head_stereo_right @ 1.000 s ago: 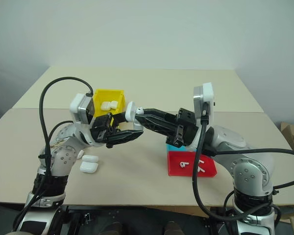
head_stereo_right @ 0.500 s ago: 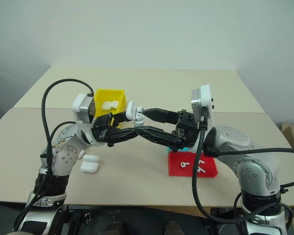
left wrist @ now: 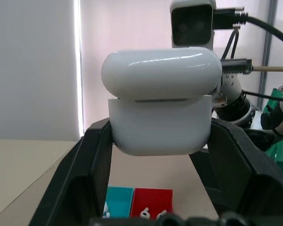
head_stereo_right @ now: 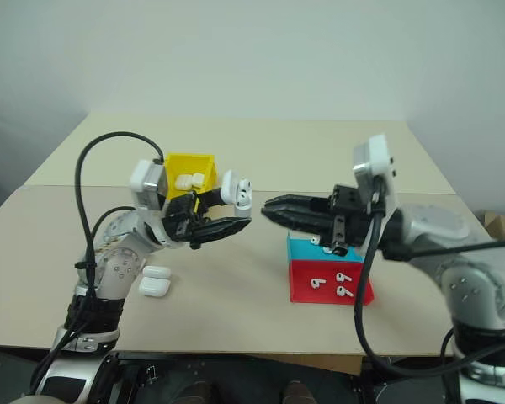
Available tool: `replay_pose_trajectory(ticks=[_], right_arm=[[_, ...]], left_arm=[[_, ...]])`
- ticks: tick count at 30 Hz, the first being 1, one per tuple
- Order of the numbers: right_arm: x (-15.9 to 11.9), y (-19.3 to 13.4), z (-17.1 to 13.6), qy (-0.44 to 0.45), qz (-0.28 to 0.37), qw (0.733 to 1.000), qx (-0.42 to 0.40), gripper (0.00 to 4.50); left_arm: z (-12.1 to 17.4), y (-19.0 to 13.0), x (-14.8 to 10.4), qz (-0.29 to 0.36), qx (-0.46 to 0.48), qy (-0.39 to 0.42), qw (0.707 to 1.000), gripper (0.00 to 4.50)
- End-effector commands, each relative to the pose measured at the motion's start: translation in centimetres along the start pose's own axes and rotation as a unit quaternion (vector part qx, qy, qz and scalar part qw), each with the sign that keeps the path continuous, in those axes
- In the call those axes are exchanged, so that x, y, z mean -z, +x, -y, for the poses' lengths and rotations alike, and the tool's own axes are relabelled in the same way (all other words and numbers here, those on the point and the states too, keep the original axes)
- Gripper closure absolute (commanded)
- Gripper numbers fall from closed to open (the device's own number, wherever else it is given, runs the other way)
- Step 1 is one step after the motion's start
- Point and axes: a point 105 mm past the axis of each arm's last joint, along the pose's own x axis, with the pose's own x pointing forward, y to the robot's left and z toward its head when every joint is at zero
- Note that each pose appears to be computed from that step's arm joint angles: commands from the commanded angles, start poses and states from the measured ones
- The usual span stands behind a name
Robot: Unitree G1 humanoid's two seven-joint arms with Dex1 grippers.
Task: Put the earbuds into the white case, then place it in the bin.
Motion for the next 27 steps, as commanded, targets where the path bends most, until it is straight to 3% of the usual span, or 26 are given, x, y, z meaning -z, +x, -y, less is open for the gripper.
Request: replay_pose_trajectory(ticks=[1,6,11,16,19,22,27], right_arm=[[-0.9,-0.2,1.3,-0.054,-0.062,0.997,0.004,4.49],[-2.4,1.0,3.2,-0.088,-0.132,0.987,0.003,4.49],[-2.8,3.6,2.6,-0.137,-0.180,0.972,-0.056,4.49],[-0.8,5.0,1.8,-0.169,-0.251,0.947,-0.108,4.49],[0.4,4.6,2.7,-0.187,-0.289,0.934,-0.094,4.49],[0.5,3.9,3.6,-0.185,-0.293,0.935,-0.071,4.49],[-1.5,2.4,4.4,-0.166,-0.236,0.957,-0.016,4.49]], left_arm=[[-0.6,1.1,0.5,-0.009,-0.008,0.025,1.000,1.75],[-1.4,2.1,2.3,-0.037,-0.029,0.043,0.998,1.75],[-1.5,2.9,2.8,-0.044,-0.028,0.051,0.997,1.75],[-1.5,3.2,2.5,-0.032,-0.031,0.056,0.997,1.75],[-1.6,2.9,2.1,-0.020,-0.040,0.060,0.997,1.75],[-1.5,2.5,1.7,-0.009,-0.047,0.064,0.997,1.75],[-1.2,1.5,0.8,0.014,-0.071,0.071,0.995,1.75]])
